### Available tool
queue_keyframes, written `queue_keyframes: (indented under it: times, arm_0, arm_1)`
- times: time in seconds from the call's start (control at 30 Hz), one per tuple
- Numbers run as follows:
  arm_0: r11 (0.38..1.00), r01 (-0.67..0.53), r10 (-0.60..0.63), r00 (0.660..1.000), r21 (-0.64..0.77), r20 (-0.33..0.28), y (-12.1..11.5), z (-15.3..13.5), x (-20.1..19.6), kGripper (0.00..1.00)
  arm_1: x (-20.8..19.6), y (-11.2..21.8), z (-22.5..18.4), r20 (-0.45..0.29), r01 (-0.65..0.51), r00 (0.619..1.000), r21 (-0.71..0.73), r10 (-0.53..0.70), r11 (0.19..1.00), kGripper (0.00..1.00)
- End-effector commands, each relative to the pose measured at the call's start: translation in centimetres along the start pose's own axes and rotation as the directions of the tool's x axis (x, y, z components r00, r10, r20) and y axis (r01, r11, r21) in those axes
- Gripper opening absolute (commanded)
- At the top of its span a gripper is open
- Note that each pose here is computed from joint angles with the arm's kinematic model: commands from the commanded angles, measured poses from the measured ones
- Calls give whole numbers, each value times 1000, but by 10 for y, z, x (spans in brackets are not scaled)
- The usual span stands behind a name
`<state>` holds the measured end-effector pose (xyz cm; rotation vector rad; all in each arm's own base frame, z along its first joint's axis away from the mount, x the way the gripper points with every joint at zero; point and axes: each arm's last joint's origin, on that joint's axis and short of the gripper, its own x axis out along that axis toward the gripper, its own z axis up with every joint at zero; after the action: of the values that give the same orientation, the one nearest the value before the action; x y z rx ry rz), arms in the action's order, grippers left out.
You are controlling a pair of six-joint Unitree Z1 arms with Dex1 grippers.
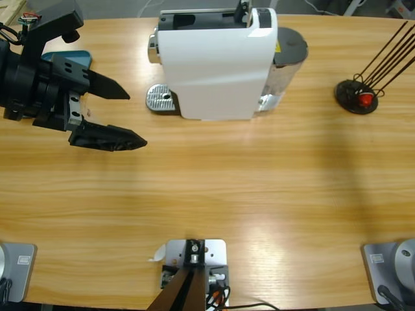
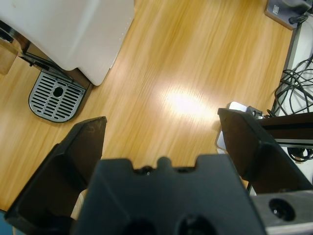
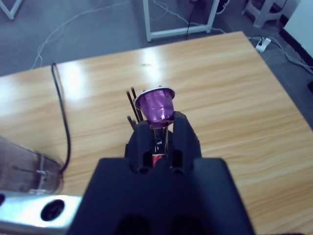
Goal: Pour coffee
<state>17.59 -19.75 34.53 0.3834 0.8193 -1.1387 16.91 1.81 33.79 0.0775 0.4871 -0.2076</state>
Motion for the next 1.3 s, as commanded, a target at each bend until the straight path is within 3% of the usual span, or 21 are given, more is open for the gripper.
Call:
queue_keyframes:
  times: [0.03,0.17,0.37,0.53,0.77,0.97,1.13,1.3]
  arm_0:
    - [1000,9,-9,1000,-13,0,-4,-11,-2,991]
    - [1000,-1,1,1000,-7,12,-8,-18,-11,991]
    - [995,-89,91,993,-35,70,-9,-35,-48,987]
    - [978,-168,179,981,-126,76,-1,-54,-79,987]
    - [959,-215,231,971,-185,67,4,-65,-92,987]
    - [958,-211,223,974,-195,43,6,-69,-86,987]
    - [956,-212,222,975,-202,28,7,-73,-83,991]
    - [956,-211,220,975,-206,22,10,-73,-79,991]
  arm_1:
    - [-62,8,12,70,-414,903,-122,424,902,0]
    - [-84,22,-5,-71,-687,719,-230,692,690,0]
    - [-86,57,-13,-236,-820,551,-334,801,466,0]
    - [-75,116,-6,-375,-870,448,-393,811,299,0]
    - [-40,202,12,-458,-866,378,-482,804,132,0]
    - [-18,246,19,-489,-876,328,-477,809,67,0]
    - [9,266,21,-499,-868,339,-492,798,60,0]
    - [31,269,31,-470,-837,402,-537,786,107,0]
